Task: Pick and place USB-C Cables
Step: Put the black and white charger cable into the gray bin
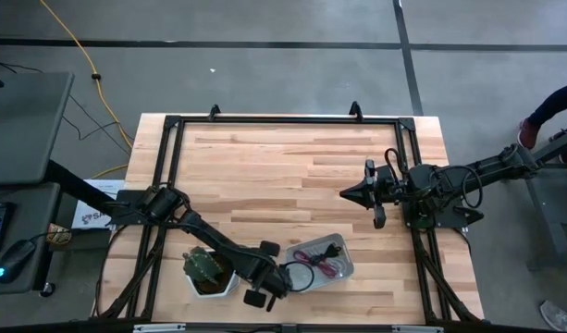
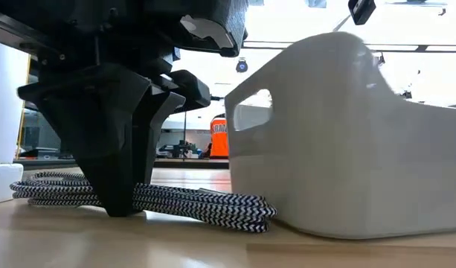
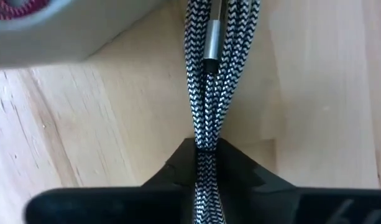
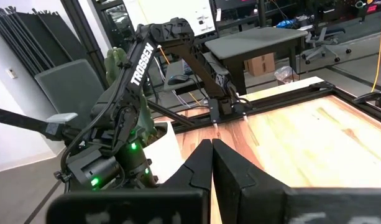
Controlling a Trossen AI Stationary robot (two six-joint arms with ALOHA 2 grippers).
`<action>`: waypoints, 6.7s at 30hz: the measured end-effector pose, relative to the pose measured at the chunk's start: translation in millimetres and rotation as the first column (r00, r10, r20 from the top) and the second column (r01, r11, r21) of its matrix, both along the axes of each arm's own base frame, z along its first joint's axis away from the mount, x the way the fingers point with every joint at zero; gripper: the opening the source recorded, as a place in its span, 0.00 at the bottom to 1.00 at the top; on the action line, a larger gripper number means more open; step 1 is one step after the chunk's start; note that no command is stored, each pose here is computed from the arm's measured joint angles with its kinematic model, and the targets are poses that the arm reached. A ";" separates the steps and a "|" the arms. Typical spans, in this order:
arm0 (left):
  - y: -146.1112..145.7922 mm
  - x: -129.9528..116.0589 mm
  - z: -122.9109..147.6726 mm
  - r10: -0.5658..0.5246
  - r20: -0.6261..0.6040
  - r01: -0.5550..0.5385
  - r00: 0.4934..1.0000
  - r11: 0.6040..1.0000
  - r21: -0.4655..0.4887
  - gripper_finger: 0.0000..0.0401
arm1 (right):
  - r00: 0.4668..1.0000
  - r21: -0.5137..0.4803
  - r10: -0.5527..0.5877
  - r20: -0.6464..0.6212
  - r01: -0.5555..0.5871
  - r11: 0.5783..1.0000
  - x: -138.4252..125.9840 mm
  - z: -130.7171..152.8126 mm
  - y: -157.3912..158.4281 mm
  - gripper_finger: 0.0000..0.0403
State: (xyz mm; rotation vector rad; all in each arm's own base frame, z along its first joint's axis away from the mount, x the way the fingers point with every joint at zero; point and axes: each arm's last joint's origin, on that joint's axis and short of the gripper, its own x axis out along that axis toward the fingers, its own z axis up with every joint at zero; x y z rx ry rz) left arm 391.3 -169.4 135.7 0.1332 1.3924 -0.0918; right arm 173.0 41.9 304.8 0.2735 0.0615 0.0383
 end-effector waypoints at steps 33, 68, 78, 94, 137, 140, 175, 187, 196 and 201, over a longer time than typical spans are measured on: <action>4.4 9.9 38.1 -0.319 -0.067 0.310 0.945 0.943 -0.123 0.00 | 1.000 -0.008 -0.004 0.000 0.004 1.000 0.0 -0.1 -0.1 0.00; 72.1 7.1 237.1 -0.041 0.637 0.159 0.770 0.979 -0.130 0.00 | 1.000 -0.009 -0.005 -0.004 0.005 1.000 0.1 -0.4 -0.1 0.00; 87.9 1.2 229.8 0.291 0.811 -0.032 0.507 0.947 -0.320 0.00 | 1.000 -0.009 0.009 -0.003 -0.010 1.000 0.0 -0.4 0.3 0.00; 82.4 -29.8 207.4 0.449 0.890 -0.052 0.083 0.894 -0.446 0.00 | 0.987 0.067 0.077 0.142 -0.088 0.994 -0.5 14.1 2.6 0.00; 90.1 -29.0 210.5 0.423 0.906 -0.113 0.028 0.901 -0.418 0.00 | 0.967 -0.043 0.179 0.182 -0.174 0.984 -1.4 17.5 5.3 0.00; 89.8 -31.1 210.9 0.399 0.915 -0.094 0.066 0.915 -0.392 0.00 | 0.964 -0.032 0.167 0.207 -0.164 0.986 -1.6 20.0 4.9 0.00; 65.3 83.1 88.0 0.139 0.496 -0.045 0.857 0.979 -0.197 0.00 | 0.912 -0.092 0.009 0.410 0.032 0.995 -52.5 48.8 -14.0 0.00; 64.5 74.5 60.3 0.116 0.378 -0.055 0.919 0.984 -0.168 0.00 | 0.914 -0.091 0.009 0.406 0.030 0.995 -52.9 48.4 -14.1 0.00; 63.0 73.9 38.6 0.086 0.292 -0.038 0.952 0.985 -0.169 0.00 | 0.914 -0.081 0.009 0.405 0.026 0.996 -53.0 48.4 -14.1 0.00; 62.9 72.9 34.6 0.086 0.270 -0.043 0.959 0.986 -0.162 0.00 | 0.916 -0.082 0.007 0.402 0.028 0.996 -52.8 48.1 -14.2 0.00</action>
